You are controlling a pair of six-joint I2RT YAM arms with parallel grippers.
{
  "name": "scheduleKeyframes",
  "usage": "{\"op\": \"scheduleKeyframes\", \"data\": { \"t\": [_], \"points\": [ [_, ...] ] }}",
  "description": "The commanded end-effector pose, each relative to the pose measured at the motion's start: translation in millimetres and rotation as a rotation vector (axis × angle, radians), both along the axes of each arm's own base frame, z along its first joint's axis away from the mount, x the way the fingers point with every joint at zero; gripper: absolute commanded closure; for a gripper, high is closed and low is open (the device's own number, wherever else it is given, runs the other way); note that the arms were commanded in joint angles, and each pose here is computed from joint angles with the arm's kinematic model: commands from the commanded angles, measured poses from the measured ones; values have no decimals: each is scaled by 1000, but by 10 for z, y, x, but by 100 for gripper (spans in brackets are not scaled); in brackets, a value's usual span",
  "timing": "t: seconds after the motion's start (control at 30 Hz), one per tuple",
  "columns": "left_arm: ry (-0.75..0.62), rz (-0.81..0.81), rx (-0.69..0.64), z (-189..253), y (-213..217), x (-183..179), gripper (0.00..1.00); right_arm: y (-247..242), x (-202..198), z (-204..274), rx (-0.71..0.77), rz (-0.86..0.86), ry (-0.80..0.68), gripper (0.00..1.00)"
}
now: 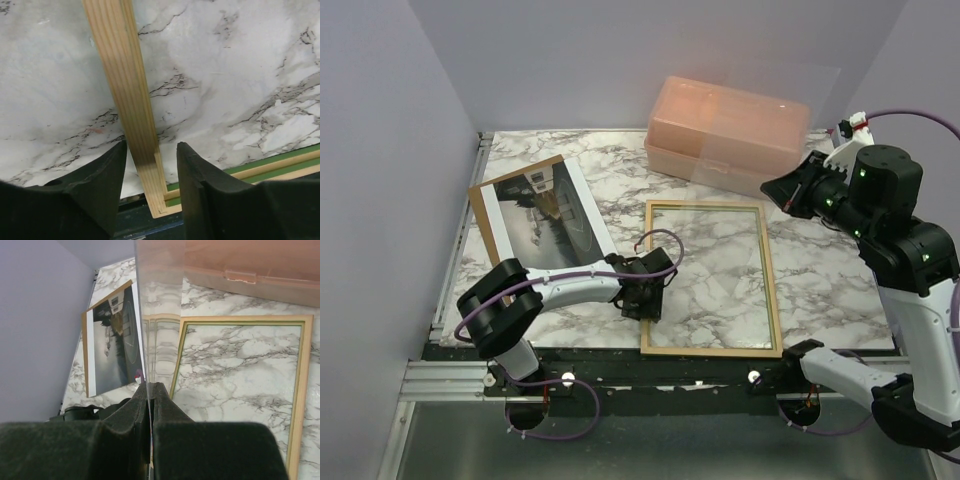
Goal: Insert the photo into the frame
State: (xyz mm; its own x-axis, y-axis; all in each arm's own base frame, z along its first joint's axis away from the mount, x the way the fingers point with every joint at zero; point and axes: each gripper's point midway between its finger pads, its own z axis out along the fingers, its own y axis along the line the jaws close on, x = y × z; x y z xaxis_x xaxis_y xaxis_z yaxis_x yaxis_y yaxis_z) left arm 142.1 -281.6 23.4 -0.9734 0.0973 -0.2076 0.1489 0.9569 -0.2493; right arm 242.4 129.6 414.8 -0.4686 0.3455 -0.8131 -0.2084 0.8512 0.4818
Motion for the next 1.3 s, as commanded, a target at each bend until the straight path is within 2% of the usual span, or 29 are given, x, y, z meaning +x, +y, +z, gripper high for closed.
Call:
{"op": "scheduleKeyframes", "data": {
  "t": [0.0, 0.33, 0.73, 1.27],
  "points": [
    [-22, 57, 77, -107, 120, 21, 58, -70, -45, -12, -8, -24, -1, 100],
    [-38, 115, 105, -109, 270, 46, 99, 83, 10, -188, 4, 38, 44, 100],
    [-64, 215, 98, -57, 627, 58, 100, 304, 72, -496, 25, 133, 114, 100],
    [-77, 267, 82, -106, 1014, 40, 100, 464, 66, -846, 38, 211, 199, 100]
  ]
}}
